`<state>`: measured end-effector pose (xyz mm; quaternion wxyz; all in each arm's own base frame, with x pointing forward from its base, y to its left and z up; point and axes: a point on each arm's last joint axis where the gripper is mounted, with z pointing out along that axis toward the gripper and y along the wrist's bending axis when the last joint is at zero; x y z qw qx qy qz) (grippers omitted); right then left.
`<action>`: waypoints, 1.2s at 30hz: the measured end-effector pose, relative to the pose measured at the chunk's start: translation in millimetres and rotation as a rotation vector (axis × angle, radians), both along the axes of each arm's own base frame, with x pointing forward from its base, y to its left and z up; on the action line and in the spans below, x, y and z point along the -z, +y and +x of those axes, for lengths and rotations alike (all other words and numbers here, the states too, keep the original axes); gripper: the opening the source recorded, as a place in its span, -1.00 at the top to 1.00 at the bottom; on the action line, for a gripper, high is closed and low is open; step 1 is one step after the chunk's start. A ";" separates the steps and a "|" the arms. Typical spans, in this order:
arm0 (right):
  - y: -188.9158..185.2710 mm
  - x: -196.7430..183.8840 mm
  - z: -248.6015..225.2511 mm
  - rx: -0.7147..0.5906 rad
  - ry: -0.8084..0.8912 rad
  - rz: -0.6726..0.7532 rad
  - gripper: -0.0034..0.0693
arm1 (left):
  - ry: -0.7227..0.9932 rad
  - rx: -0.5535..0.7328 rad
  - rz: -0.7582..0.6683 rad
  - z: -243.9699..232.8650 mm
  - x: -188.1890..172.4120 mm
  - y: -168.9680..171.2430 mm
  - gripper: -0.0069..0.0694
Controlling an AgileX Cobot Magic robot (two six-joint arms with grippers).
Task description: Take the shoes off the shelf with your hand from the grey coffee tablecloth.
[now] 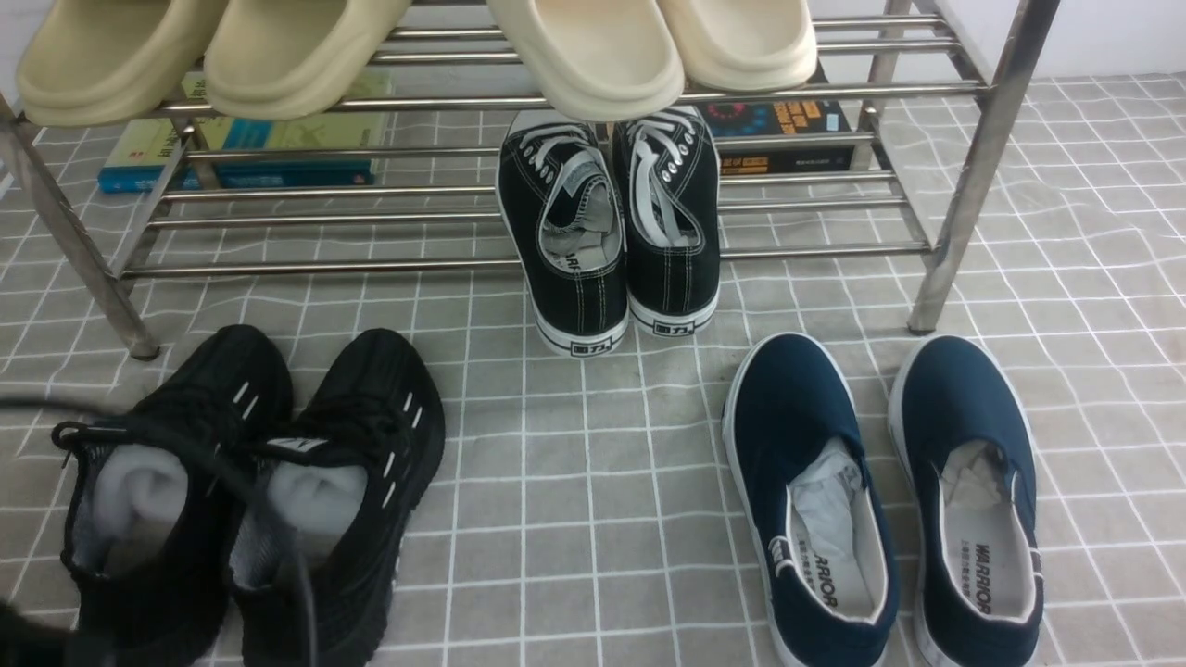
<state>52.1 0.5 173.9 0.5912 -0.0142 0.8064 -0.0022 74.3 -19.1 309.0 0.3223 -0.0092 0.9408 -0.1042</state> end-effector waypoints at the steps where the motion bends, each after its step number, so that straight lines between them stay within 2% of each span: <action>1: 0.0 0.0 0.0 0.000 0.000 0.000 0.25 | -0.055 0.014 0.006 -8.7 -3.6 0.8 0.81; 2: 0.0 0.0 0.0 0.000 0.000 0.000 0.25 | -0.066 0.016 0.006 -10.4 -3.9 1.0 0.81; 9: 0.0 0.0 0.0 0.000 0.000 0.000 0.25 | -0.433 0.009 0.031 -58.3 -17.2 9.1 0.82; 18: 0.0 0.0 0.0 0.000 0.000 0.000 0.25 | -0.515 -0.032 0.129 -69.4 -17.9 18.7 0.80; 24: 0.0 0.0 0.0 0.000 0.000 0.000 0.25 | -0.537 -0.034 0.127 -61.5 -10.6 17.9 0.78; 30: 0.0 0.0 0.0 0.000 0.000 0.000 0.25 | -0.562 -0.036 0.124 -33.9 35.4 15.2 0.76; 36: 0.0 0.0 0.0 0.000 0.000 0.000 0.25 | -0.641 -0.074 0.134 -28.5 85.2 16.6 0.74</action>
